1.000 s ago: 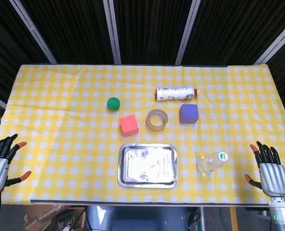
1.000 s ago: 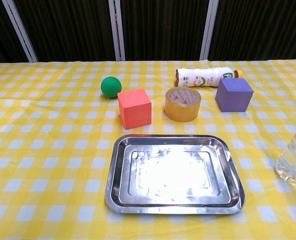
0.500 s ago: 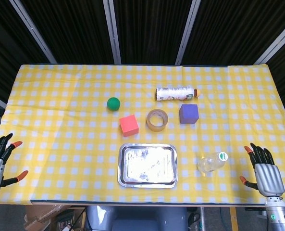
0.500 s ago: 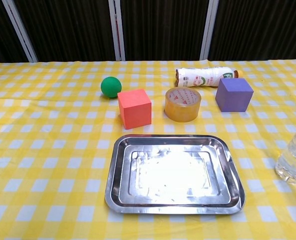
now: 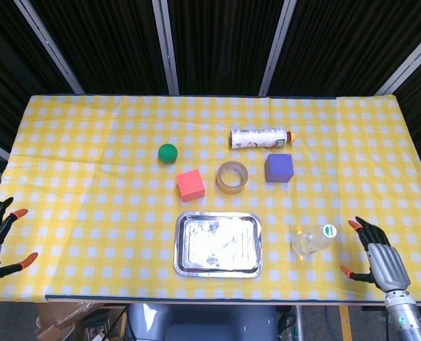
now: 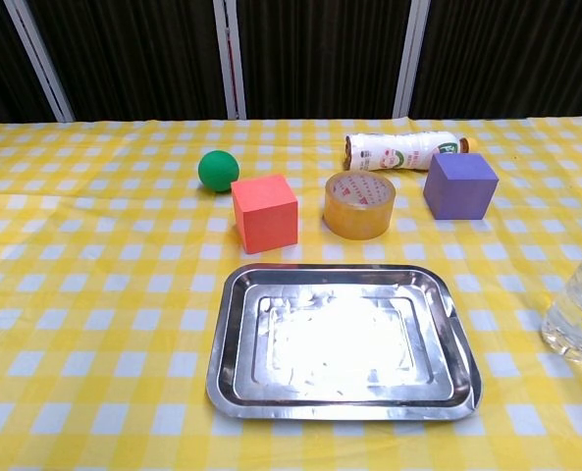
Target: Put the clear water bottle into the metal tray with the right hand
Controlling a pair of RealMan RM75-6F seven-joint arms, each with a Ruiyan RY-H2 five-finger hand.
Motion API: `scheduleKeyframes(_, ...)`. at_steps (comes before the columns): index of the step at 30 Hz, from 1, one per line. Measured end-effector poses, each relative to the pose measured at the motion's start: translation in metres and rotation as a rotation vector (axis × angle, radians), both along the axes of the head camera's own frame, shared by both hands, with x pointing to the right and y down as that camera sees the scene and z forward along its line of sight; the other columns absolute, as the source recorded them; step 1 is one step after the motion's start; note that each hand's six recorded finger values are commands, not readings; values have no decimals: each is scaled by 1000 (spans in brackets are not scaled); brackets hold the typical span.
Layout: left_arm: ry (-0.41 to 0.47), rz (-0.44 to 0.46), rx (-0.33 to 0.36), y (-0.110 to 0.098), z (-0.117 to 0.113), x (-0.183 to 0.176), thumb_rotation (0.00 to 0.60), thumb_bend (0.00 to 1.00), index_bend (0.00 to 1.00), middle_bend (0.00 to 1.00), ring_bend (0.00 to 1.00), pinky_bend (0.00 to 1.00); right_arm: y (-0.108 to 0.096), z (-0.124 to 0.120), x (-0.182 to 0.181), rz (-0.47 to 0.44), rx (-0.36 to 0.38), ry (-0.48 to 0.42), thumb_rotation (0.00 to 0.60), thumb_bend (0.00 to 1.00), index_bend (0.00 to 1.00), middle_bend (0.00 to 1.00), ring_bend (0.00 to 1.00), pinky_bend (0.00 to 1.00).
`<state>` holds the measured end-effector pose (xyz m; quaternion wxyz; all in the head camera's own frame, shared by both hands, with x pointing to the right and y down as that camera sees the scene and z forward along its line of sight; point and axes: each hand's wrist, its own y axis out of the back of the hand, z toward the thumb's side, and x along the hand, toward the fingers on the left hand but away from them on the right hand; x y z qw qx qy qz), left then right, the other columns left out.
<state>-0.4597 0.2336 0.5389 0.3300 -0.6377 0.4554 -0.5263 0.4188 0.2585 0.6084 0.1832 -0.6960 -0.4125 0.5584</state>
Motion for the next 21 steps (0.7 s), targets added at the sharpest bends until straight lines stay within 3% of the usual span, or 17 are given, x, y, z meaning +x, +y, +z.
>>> scheduleKeyframes(9, -15, 0, 2, -2, 3, 1, 600, 152, 188, 21, 0, 0, -15, 18, -45, 38, -184, -279, 600, 264, 75, 21, 0, 0)
scheduleKeyframes(18, -34, -15, -20, -1, 7, -2, 600, 151, 188, 21, 0, 0, -42, 35, -89, 140, -247, -507, 600, 263, 75, 24, 0, 0)
scheduleKeyframes(21, -43, -17, -29, -1, 10, -3, 600, 151, 188, 21, 0, 0, -47, 40, -97, 166, -250, -546, 600, 263, 129, 102, 0, 0)
